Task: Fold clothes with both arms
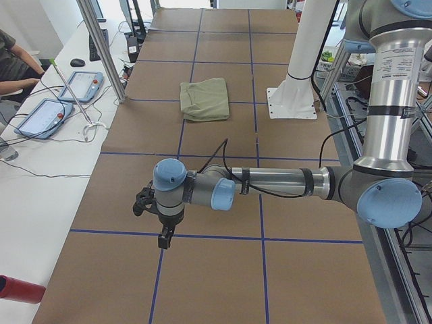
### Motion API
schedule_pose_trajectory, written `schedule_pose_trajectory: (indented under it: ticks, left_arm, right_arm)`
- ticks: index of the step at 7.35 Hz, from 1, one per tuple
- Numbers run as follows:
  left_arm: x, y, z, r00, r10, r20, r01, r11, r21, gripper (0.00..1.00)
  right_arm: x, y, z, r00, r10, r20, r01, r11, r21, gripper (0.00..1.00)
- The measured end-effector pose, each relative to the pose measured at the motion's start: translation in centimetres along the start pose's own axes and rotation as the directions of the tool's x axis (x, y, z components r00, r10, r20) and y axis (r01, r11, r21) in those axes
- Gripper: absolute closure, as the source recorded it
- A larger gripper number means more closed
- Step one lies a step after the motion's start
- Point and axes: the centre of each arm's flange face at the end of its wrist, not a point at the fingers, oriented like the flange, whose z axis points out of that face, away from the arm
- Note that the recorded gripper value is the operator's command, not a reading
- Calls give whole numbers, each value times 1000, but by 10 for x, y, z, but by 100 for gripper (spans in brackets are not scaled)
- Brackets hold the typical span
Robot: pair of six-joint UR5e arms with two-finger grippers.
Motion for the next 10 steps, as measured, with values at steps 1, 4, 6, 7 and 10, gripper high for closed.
schedule_pose_trajectory:
  ticks: [1, 4, 6, 7, 10]
  left_arm:
    - [4, 2, -1, 999, -28, -31, 28, 999, -22, 0]
    - [9, 4, -6, 998, -50, -38, 48, 998, -44, 0]
    - [9, 5, -6, 998, -49, -32, 47, 998, -46, 0]
    - [9, 5, -6, 998, -47, -29, 46, 998, -45, 0]
    - [10, 3, -7, 999, -44, -28, 42, 998, -44, 0]
  right_arm:
    - [1, 1, 0, 1000, 4, 1, -4, 1000, -1, 0]
    - [7, 8, 3, 1000, 21, 2, -21, 1000, -6, 0]
    - [16, 22, 7, 998, 57, 10, -56, 998, -12, 0]
    - [19, 29, 9, 995, 96, 23, -96, 995, -14, 0]
    - [10, 36, -10, 976, 201, 84, -200, 980, -17, 0]
